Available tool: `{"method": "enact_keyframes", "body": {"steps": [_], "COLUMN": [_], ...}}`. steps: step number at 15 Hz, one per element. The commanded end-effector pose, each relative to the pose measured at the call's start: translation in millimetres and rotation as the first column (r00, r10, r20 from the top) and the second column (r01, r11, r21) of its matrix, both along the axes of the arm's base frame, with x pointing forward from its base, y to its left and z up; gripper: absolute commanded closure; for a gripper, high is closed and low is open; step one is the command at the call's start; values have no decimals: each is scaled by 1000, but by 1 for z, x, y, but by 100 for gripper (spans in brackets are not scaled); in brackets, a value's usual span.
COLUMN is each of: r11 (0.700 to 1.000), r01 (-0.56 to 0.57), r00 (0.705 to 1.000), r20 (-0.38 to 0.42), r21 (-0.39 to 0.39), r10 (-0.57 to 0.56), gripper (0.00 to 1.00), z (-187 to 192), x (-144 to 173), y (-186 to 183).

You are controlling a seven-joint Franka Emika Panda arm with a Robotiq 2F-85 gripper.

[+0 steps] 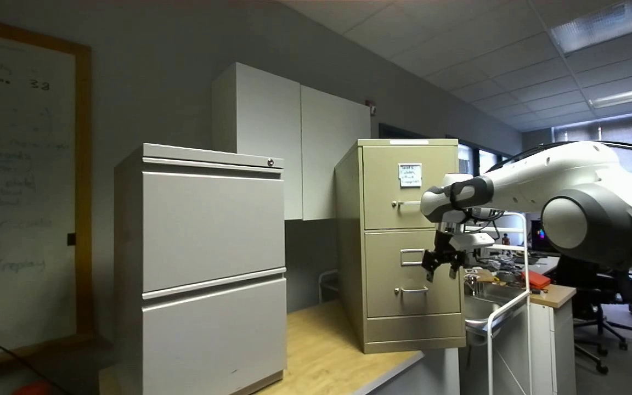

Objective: Open the bottom drawer of the right cabinet

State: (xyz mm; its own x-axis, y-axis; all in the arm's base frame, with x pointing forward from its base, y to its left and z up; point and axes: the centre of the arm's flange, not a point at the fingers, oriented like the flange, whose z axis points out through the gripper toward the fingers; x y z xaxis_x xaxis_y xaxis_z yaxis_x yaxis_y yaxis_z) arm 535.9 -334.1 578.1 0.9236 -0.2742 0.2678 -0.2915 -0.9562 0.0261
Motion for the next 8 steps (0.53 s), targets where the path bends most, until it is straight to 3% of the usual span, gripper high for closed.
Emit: {"method": "enact_keyframes", "body": {"steps": [1,4,8], "r11": [999,974,903], "r01": [25,166,312], "r00": [999,980,933], "r20": [38,84,84], "r21": [47,156,294], "r10": [-27,-180,-350], "gripper": [0,0,0], "z": [-25,-61,-117], "x": [-16,-27,-46], "y": [10,11,8]}}
